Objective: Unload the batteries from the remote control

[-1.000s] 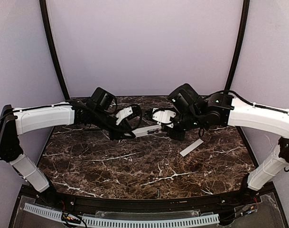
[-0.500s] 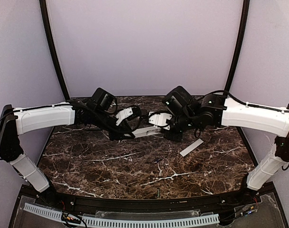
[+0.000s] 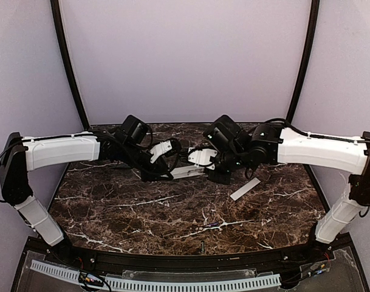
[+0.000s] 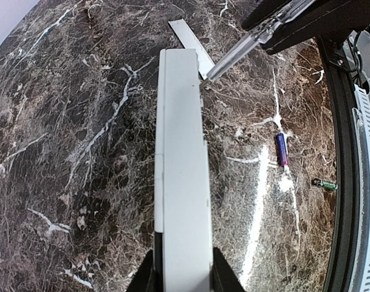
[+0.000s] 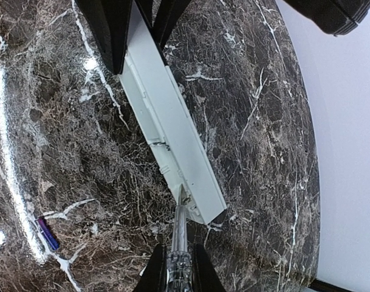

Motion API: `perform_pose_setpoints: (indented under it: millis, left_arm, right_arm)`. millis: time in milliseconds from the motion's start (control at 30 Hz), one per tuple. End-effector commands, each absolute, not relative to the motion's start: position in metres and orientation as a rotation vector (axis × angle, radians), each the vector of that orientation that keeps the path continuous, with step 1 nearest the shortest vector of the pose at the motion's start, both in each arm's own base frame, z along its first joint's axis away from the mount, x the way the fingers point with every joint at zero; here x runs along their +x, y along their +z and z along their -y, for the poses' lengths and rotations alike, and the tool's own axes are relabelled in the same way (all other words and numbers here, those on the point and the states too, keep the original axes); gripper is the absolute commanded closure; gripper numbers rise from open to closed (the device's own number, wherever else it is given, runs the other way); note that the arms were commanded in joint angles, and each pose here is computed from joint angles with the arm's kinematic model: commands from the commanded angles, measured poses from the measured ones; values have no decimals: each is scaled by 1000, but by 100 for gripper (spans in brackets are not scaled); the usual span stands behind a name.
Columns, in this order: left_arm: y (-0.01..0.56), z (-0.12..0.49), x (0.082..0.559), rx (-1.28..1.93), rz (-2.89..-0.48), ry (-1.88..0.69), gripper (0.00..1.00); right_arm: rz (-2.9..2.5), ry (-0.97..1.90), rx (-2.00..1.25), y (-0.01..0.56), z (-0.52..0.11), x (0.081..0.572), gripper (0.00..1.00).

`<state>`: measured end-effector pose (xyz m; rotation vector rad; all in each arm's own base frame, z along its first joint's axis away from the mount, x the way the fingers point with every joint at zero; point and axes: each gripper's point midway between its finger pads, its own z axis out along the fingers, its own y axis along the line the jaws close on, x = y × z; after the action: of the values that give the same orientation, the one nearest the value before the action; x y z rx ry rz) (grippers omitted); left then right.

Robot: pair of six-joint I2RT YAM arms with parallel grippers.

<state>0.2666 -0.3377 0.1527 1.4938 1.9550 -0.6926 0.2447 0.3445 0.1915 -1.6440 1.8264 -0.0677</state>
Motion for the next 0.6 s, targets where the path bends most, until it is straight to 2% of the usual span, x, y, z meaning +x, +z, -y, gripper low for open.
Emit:
perform_pose_setpoints:
  millis: [0,567]
  left_arm:
    - [167,352,258,1512,-1873,-772,100]
    - [167,355,257,1495,-1885,-800,100]
  right_arm:
    - [-1835,-55,-1601,188,-346,246,100]
    - [-1838,71,-1531,204,-344,232,100]
